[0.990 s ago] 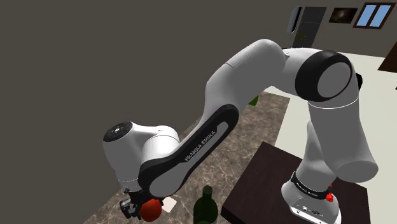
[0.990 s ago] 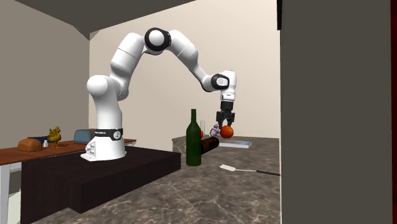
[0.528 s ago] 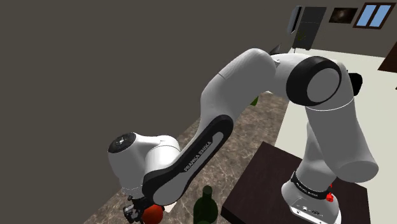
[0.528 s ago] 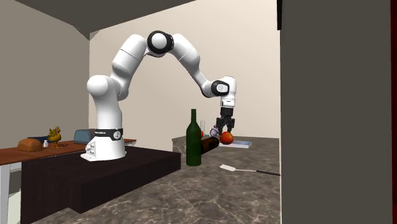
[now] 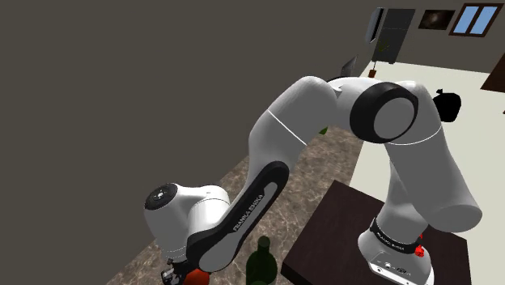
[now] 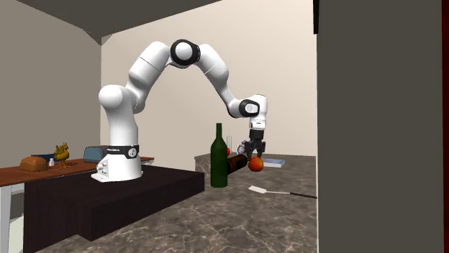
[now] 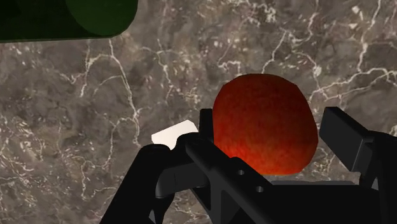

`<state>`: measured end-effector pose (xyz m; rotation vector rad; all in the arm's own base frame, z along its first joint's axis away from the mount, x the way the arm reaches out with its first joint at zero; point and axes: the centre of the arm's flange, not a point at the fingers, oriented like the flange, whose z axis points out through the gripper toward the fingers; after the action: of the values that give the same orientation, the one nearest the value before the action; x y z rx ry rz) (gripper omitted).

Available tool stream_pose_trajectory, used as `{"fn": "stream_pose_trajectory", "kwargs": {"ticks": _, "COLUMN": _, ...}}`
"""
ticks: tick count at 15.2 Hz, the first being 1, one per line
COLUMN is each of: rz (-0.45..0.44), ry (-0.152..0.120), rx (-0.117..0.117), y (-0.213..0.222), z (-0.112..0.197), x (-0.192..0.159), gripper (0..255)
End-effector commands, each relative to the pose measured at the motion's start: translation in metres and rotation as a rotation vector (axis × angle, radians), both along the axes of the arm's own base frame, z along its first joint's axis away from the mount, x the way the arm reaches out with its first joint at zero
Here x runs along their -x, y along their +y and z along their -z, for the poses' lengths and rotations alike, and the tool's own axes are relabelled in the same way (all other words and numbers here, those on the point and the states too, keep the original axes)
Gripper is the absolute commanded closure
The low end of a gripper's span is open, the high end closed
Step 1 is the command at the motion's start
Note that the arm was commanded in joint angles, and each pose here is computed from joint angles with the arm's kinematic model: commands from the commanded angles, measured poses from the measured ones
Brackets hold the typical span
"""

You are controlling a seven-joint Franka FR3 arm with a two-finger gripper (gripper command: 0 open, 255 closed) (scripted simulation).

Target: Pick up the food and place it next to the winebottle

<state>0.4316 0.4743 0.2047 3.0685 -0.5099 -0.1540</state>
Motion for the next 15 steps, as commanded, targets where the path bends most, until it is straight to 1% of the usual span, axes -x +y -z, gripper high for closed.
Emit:
{"fn": "stream_pose_trajectory", "kwargs": {"ticks": 1, "rz": 0.000, "ry": -0.001, "rx": 0.000, "y": 0.001, "z": 0.010, "x": 0.000, "gripper": 255}}
{"fn": "stream_pose_trajectory", "kwargs": {"ticks": 12, "rz": 0.000, "ry": -0.001, "rx": 0.000, "y": 0.001, "z": 0.068, "x": 0.000, "gripper": 255}}
{"fn": "stream_pose_trajectory", "kwargs": {"ticks": 15, "rz": 0.000, "ry": -0.001, "rx": 0.000, "y": 0.001, "z": 0.068, "x": 0.000, "gripper": 255}}
